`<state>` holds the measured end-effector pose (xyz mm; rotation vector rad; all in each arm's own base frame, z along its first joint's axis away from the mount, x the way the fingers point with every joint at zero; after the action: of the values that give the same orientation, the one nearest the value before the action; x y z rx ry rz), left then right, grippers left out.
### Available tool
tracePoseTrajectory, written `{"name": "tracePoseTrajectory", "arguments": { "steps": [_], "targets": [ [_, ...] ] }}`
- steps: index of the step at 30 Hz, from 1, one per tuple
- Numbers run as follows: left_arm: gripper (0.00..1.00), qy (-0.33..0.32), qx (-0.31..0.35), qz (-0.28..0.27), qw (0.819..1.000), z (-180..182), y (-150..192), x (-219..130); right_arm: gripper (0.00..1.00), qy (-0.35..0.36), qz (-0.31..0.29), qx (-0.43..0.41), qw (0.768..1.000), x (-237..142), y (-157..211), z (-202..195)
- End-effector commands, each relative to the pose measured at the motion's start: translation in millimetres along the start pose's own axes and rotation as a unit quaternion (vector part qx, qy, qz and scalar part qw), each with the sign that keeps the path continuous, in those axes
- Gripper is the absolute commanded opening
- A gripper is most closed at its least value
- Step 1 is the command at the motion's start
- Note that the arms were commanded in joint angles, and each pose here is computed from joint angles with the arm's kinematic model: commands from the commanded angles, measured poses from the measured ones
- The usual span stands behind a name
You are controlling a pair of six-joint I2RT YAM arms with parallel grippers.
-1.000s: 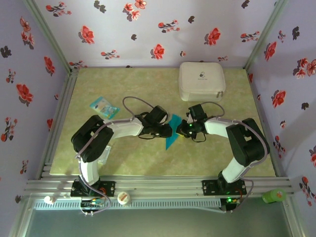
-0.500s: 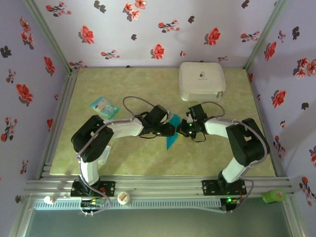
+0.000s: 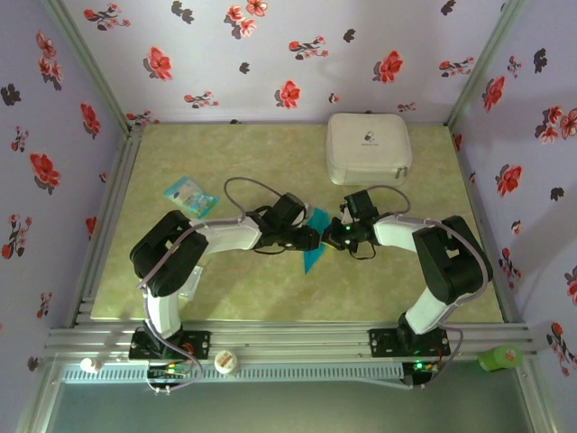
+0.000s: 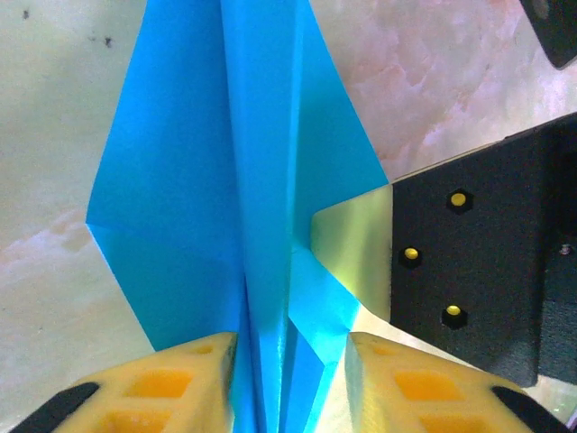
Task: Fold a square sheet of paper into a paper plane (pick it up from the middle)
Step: Move a paper plane to the center of the table.
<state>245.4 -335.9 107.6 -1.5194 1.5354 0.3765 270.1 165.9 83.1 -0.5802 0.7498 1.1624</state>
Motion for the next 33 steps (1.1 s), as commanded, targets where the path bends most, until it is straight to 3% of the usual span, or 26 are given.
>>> {"name": "tracePoseTrajectory", "arguments": {
  "steps": [1, 15, 28, 33],
  "targets": [
    [0.33, -0.001, 0.009, 0.017, 1.0, -0.2, 5.1, 5.3, 0.09, 0.0, 0.005, 0.009, 1.0, 3.8, 1.0, -5.5],
    [0.22, -0.01, 0.013, 0.035, 0.999, -0.4, 3.4, 15.1, 0.11, -0.006, 0.006, 0.008, 1.0, 3.9, -0.4, -2.7],
    [0.19, -0.019, 0.011, 0.047, 0.999, -0.8, 2.4, 21.5, 0.13, -0.006, 0.006, 0.01, 1.0, 3.7, 1.0, -5.3],
    [0.1, -0.034, 0.01, 0.04, 0.999, -0.2, 0.7, 17.6, 0.17, -0.014, 0.006, 0.009, 1.0, 1.5, 0.8, -2.7]
  ]
}}
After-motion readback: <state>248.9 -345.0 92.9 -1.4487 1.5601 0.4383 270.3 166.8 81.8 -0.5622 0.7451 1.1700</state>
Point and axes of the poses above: each hand's point on the last joint's axis, 136 mm out from that joint toward the fingers, its own x axis out along the fingers, its own z axis along the line the jaws close on, y = z × x, the point moved 8 cm from there along -x, back along the fingers, and after that the axes turned 3 degrees about x, right-handed, at the moved point
